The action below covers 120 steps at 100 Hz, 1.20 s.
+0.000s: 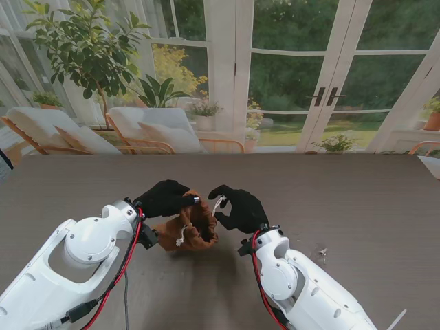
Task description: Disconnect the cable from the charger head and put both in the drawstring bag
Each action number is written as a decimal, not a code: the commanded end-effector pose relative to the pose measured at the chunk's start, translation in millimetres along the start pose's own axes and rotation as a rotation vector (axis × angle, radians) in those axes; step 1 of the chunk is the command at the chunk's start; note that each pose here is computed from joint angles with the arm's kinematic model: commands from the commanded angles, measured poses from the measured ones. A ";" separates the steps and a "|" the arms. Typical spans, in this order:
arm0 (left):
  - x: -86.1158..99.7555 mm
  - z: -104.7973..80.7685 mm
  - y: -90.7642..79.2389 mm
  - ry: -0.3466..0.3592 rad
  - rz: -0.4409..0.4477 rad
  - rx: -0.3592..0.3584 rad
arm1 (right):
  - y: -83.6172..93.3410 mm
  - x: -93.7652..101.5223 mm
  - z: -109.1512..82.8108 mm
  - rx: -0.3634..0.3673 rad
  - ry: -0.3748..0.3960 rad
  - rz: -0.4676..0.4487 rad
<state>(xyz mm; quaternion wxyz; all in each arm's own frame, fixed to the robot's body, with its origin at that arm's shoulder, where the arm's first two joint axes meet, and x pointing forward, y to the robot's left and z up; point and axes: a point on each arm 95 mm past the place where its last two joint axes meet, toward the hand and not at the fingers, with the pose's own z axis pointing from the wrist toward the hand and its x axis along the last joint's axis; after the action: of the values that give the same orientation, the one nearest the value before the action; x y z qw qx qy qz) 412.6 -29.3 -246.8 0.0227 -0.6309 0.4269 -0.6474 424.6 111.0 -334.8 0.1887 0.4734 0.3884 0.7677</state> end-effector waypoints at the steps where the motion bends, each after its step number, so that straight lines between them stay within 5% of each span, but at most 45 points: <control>1: 1.6 0.1 1.0 0.003 -0.004 -0.018 | 0.3 0.3 -0.1 0.012 -0.002 -0.006; 66: 0.4 0.5 1.2 0.000 -0.008 -0.031 | 2.1 -1.4 1.0 0.044 0.003 -0.026; 120: -0.4 0.6 1.8 -0.005 -0.012 -0.037 | 1.0 -2.0 -2.1 0.047 0.000 0.068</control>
<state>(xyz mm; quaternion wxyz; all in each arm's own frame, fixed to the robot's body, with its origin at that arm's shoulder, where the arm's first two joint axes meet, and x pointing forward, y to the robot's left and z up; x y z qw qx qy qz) 412.8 -28.3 -248.9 0.0179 -0.6357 0.4307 -0.6404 427.0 104.6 -334.3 0.1656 0.4875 0.3853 0.7658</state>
